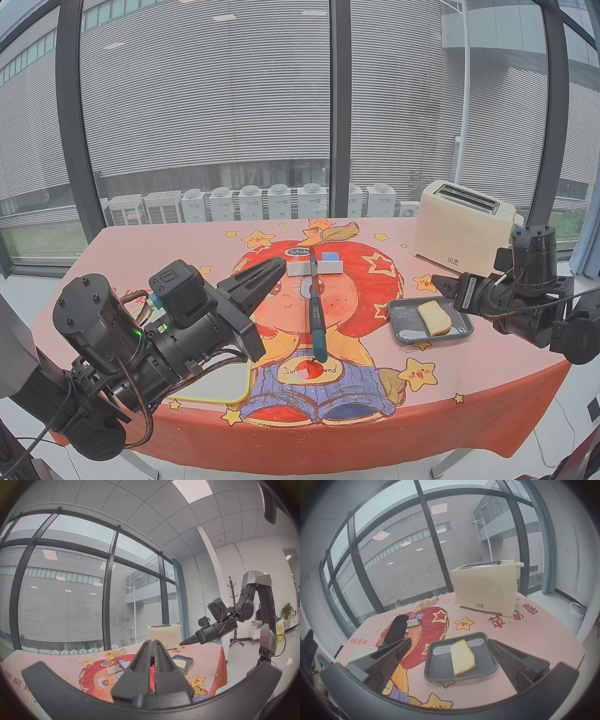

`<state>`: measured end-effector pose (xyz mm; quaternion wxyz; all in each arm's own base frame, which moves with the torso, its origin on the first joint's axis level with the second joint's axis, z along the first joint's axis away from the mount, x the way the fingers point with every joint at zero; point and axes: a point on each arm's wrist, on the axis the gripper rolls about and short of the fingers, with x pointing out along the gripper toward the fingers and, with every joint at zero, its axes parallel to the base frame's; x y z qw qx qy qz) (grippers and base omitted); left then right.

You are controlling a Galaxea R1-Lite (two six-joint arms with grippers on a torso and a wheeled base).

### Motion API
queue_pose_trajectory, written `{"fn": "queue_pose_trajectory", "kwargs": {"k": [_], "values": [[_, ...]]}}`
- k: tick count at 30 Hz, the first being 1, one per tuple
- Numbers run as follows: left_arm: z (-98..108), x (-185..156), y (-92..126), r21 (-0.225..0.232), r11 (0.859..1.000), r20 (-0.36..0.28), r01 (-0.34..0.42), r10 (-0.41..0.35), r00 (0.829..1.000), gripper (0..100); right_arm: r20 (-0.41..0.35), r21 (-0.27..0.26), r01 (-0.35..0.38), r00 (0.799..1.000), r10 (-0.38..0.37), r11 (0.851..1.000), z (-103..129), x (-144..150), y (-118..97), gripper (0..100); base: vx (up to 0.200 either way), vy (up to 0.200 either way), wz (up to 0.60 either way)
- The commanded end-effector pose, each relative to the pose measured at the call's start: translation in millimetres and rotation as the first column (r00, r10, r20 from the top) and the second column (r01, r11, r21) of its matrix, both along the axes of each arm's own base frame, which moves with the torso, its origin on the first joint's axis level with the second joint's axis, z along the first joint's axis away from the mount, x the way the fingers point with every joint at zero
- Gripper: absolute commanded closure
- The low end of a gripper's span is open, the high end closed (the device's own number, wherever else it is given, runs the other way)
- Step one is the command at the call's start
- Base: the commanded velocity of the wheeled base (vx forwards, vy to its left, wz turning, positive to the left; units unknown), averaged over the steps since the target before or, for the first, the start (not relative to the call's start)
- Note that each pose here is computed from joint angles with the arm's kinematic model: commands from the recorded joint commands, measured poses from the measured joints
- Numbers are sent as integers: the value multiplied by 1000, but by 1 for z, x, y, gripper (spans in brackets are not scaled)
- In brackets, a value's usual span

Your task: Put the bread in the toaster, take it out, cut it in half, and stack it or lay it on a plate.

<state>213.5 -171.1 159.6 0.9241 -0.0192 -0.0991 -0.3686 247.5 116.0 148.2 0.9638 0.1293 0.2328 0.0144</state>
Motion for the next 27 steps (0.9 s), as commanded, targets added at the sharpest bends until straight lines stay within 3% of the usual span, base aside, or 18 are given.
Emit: {"fn": "queue_pose_trajectory", "kwargs": {"k": [1,7,15,27], "values": [[7,4,-3,-31,1000,34,-7,8,999,100,8,4,-2,1000,2,1000,2,-1,0,0,0,0,0],[13,6,-5,-48,999,54,-3,5,999,100,7,3,0,1000,0,1000,2,-1,-1,0,0,0,0],[8,-5,1,-49,999,8,20,-19,1000,100,-1,-1,-2,1000,2,1000,-1,0,0,0,0,0,0],[9,-8,3,-52,998,9,17,-17,1000,100,-1,-1,0,1000,0,1000,-1,0,0,0,0,200,0]]}}
